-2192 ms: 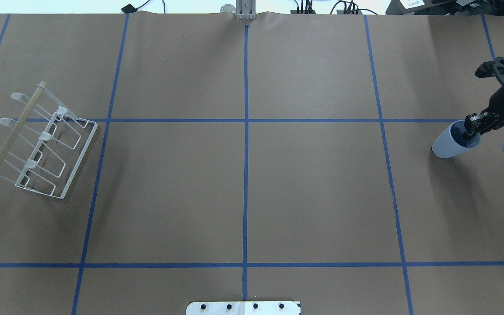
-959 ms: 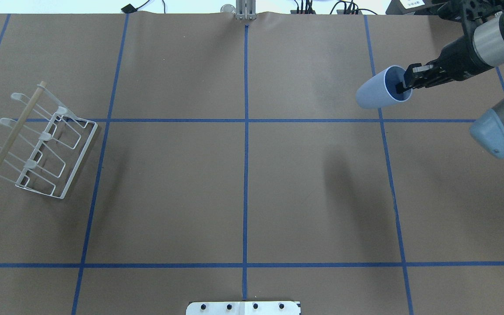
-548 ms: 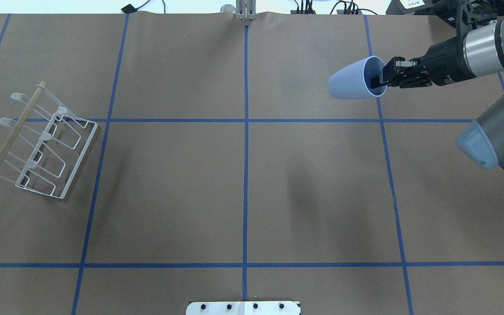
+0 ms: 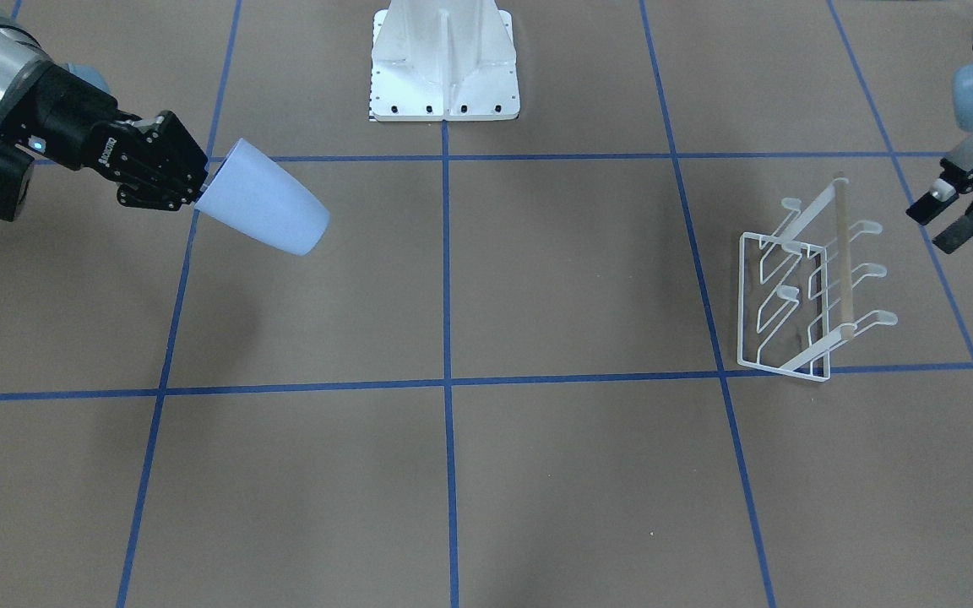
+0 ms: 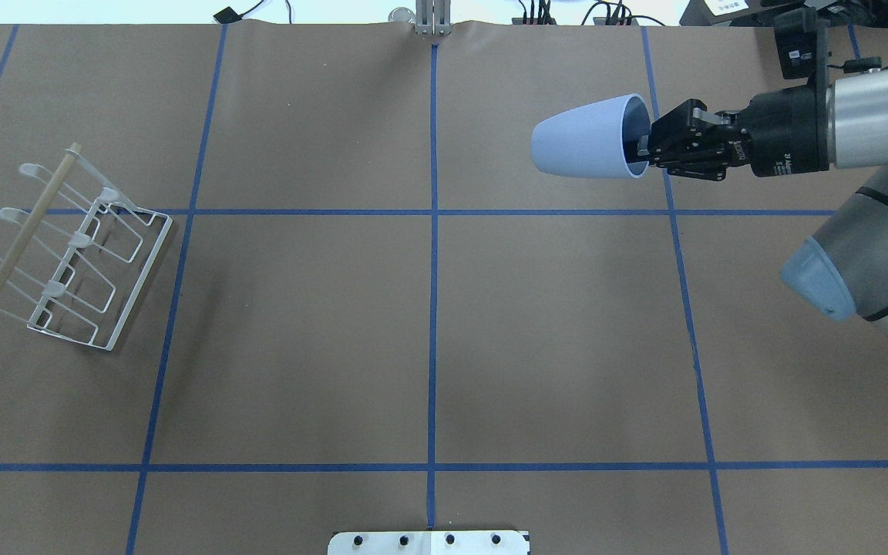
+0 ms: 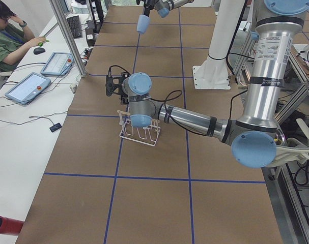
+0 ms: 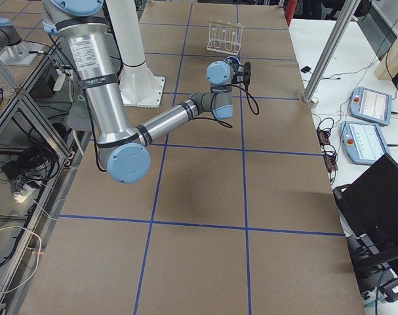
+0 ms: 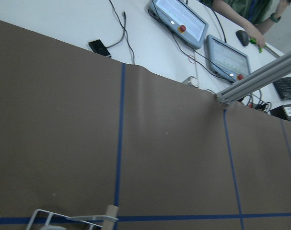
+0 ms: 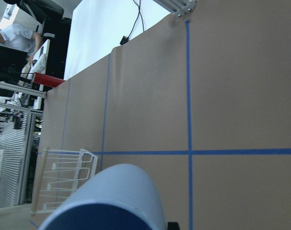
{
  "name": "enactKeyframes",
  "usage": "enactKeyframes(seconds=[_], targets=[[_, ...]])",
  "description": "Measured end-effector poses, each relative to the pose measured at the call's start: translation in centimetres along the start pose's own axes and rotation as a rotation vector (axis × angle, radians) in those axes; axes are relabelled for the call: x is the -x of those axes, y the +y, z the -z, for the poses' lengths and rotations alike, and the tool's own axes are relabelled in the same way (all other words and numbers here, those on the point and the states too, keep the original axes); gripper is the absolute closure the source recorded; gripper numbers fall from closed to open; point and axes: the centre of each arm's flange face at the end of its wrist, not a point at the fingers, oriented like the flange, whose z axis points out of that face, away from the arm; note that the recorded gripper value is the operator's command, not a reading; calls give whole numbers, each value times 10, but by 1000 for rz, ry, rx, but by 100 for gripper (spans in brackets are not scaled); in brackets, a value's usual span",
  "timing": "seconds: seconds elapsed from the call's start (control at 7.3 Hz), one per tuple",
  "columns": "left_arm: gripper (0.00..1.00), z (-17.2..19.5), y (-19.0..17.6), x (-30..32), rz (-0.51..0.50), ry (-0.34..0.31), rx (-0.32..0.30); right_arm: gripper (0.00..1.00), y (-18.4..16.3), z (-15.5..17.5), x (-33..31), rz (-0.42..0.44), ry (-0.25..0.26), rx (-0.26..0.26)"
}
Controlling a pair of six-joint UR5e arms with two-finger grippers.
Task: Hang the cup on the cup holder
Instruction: 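Grip the cup rim with the right gripper and lift it toward center, then bring the cup to center with the right gripper while the left gripper approaches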
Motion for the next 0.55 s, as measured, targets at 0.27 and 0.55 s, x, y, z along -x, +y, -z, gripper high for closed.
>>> enactKeyframes(seconds=[0.27,0.55], targets=[[2,-40,27,-68,149,163,72,100,22,-4,15,-28,-111,39],[2,-91,85,-134,277,327,96,100,47,-11,41,-68,-237,55]])
